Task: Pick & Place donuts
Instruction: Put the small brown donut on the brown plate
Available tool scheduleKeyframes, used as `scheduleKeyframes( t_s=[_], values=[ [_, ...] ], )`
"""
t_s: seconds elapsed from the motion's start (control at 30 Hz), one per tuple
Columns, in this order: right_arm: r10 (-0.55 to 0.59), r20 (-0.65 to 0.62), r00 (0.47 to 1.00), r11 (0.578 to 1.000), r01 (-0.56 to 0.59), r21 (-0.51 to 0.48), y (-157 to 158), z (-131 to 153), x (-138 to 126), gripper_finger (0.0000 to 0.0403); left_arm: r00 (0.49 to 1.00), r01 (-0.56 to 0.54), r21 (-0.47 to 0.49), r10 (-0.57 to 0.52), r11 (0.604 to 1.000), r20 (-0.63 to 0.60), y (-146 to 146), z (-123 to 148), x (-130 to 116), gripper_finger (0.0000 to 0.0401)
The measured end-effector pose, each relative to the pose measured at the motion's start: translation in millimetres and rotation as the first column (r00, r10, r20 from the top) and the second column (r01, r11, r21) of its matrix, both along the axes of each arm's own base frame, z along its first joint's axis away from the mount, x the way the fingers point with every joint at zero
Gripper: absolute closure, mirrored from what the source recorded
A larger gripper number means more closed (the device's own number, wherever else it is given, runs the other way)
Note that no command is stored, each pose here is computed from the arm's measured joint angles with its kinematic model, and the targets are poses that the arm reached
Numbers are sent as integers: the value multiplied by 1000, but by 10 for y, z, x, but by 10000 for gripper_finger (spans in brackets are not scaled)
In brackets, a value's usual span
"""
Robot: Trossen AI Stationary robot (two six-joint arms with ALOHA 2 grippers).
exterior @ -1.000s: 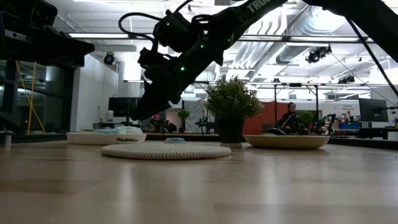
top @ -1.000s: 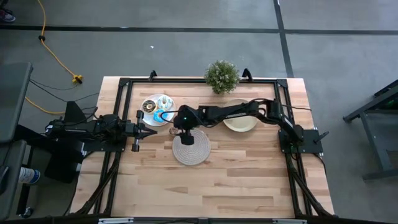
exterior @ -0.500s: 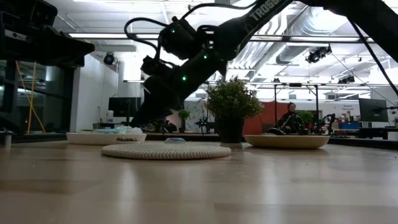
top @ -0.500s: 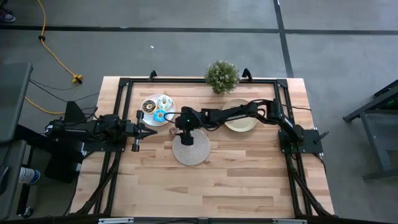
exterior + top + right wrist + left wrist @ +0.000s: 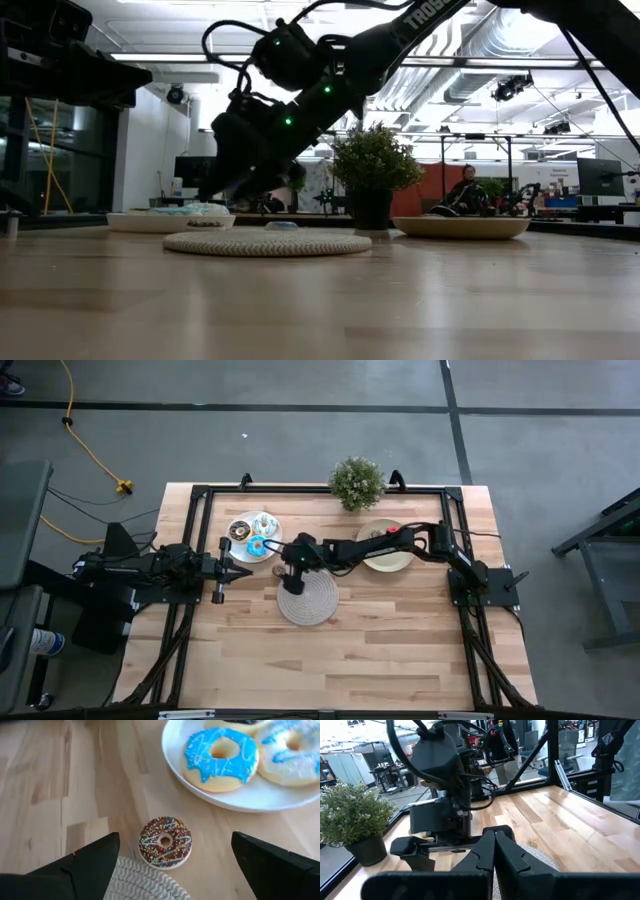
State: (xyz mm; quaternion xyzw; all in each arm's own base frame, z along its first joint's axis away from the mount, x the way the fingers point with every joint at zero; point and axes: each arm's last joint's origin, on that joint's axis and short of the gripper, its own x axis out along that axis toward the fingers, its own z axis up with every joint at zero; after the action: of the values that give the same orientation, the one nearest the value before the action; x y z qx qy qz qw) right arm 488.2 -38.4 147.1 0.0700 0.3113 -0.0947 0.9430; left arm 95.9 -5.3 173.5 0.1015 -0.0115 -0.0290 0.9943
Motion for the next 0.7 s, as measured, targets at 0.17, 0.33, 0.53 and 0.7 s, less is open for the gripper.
scheduleKeyframes(
  t_s=[0.17, 0.33, 0.53, 0.7],
  values=[
    [-75, 11, 997, 996, 74, 53, 43, 1, 3, 25, 1000, 0, 0, 0, 1000, 0, 0, 1, 0, 401],
    [-74, 10, 997, 997, 73, 34, 110, -24, 12, 25, 1000, 0, 0, 0, 1000, 0, 0, 0, 0, 401],
    [-44, 9, 999, 997, 44, -59, 183, -170, 56, 24, 1000, 0, 0, 0, 1000, 0, 0, 0, 0, 401],
    [-67, 34, 997, 994, 69, -83, 206, -179, 75, 24, 1000, 0, 0, 0, 1000, 0, 0, 0, 0, 401]
  ],
)
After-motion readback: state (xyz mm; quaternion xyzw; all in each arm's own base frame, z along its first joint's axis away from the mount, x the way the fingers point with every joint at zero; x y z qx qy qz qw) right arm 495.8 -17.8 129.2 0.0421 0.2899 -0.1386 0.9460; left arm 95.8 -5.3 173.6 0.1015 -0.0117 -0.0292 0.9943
